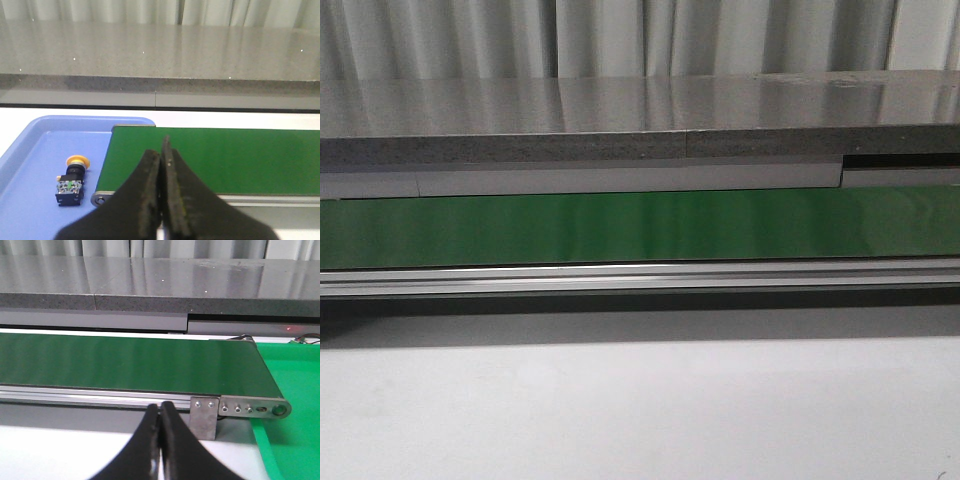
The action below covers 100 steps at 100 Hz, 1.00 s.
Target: Move button from left to right
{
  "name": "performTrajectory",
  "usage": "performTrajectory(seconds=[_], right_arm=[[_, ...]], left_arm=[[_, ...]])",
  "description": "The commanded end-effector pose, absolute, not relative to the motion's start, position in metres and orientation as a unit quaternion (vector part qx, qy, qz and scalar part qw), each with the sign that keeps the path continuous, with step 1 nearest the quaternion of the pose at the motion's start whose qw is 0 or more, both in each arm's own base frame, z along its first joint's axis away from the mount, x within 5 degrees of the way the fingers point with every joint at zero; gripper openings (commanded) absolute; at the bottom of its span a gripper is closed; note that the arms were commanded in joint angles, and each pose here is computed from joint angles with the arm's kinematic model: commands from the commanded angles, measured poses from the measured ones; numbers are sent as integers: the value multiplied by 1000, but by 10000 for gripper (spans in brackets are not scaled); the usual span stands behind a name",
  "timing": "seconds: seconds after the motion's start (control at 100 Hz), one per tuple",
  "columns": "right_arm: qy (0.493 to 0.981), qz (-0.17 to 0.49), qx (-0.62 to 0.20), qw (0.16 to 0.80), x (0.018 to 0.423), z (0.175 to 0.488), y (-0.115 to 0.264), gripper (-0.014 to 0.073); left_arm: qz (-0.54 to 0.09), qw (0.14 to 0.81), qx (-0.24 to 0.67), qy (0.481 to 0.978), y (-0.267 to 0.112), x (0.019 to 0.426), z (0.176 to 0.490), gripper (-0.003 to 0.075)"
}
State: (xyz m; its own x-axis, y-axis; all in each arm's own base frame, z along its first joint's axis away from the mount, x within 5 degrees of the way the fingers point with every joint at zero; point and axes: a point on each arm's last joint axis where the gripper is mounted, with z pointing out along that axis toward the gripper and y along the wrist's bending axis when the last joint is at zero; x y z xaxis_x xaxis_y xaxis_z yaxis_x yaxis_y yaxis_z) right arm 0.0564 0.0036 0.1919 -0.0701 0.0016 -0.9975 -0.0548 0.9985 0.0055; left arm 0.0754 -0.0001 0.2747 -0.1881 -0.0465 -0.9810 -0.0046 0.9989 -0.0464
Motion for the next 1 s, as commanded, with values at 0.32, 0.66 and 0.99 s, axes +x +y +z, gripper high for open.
performTrajectory(seconds=[0.32,0.66,0.99], right_arm=[[689,18,-17,724,54,206,3,-68],[689,18,-17,724,54,206,3,-68],[689,18,-17,724,54,206,3,-68]], left_arm=[[-18,476,-28,879,-2,138,348,-20],[-14,384,-30,923,-3,168,338,-20],[-9,364,-19,931,-3,173,332,1]])
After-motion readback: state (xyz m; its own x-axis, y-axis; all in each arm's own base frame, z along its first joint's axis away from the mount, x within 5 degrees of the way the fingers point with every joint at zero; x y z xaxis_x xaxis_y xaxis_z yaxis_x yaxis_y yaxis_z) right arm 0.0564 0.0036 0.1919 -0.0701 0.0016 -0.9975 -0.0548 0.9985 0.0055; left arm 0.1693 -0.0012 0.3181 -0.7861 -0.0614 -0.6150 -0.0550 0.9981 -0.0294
